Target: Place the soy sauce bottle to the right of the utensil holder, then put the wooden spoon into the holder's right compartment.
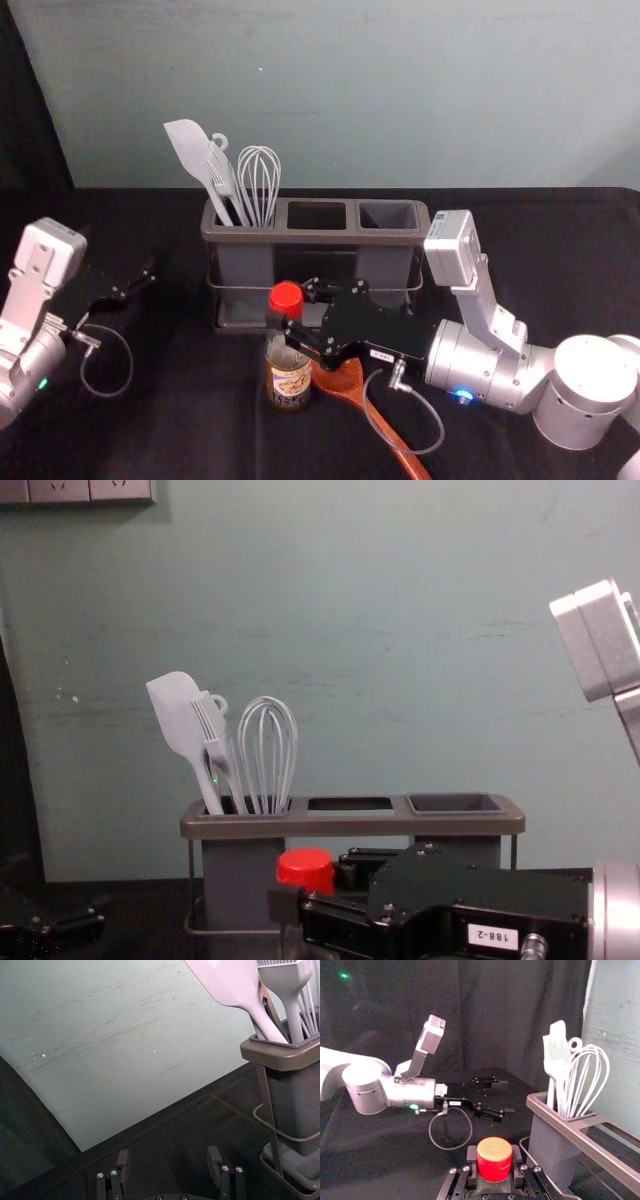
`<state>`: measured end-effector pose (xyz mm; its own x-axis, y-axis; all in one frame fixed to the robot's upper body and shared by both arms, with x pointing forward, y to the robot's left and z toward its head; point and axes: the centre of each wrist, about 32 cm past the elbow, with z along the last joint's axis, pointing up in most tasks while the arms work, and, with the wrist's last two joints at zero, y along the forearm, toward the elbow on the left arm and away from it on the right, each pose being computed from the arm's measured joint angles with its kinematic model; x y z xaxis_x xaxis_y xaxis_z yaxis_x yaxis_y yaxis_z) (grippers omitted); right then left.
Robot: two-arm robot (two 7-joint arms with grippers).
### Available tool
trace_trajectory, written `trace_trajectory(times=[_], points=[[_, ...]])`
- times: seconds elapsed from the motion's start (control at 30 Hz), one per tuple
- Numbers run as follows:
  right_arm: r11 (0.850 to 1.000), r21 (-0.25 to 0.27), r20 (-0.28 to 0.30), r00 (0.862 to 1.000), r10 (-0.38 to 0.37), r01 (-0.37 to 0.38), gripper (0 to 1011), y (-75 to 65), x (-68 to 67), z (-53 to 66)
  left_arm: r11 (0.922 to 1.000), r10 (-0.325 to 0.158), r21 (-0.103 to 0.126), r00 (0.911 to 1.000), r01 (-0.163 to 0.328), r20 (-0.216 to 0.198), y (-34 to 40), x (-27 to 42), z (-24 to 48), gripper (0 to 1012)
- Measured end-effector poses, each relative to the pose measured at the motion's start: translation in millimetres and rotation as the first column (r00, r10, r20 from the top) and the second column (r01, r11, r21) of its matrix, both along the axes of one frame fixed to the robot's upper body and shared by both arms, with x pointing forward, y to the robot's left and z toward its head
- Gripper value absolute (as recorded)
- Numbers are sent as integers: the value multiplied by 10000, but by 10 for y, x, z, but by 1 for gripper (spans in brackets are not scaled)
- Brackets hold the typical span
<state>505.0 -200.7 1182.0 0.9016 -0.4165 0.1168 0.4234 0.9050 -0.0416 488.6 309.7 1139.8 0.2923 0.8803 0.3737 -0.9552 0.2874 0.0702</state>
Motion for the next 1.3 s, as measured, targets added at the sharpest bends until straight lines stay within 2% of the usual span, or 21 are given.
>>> trace_trajectory(times=[0.03,0.3,0.5,0.6,0.63,0.73,0.83,0.87,0.9,1.0,1.13,1.3], points=[[10000,1,0,10000,0,0,384,0,0,0,10000,1,0,10000,-1,0,0,0,0,1011],[10000,64,131,9999,15,-16,381,-21,-15,10,10000,1,0,10000,-1,0,0,0,0,1012],[9997,174,484,9987,-170,162,382,-130,-131,155,10000,0,0,10000,0,0,0,0,0,1012],[9994,138,591,9977,-338,331,383,-247,-242,256,10000,0,1,10000,0,-1,0,0,0,1011],[9988,187,634,9969,-473,462,382,-329,-314,296,10000,0,0,10000,0,0,0,0,0,1011],[9968,225,645,9948,-786,773,382,-481,-435,343,10000,1,0,10000,-1,0,0,0,0,1011],[9907,206,634,9888,-1355,1344,382,-720,-618,387,10000,0,0,10000,0,-1,0,0,0,1011],[9907,206,634,9888,-1355,1344,382,-720,-618,387,10000,1,0,10000,-1,0,0,0,0,1011],[9873,168,677,9850,-1587,1580,382,-807,-682,404,10000,1,0,10000,-1,0,0,0,0,1012],[9784,62,782,9754,-2063,2064,382,-950,-780,422,10000,0,0,10000,0,0,0,0,0,1011],[9604,-78,786,9576,-2772,2786,381,-1114,-825,415,10000,0,0,10000,0,0,0,0,0,1011],[9319,-232,623,9309,-3600,3620,383,-1287,-789,365,10000,1,0,10000,-1,0,0,0,0,1011]])
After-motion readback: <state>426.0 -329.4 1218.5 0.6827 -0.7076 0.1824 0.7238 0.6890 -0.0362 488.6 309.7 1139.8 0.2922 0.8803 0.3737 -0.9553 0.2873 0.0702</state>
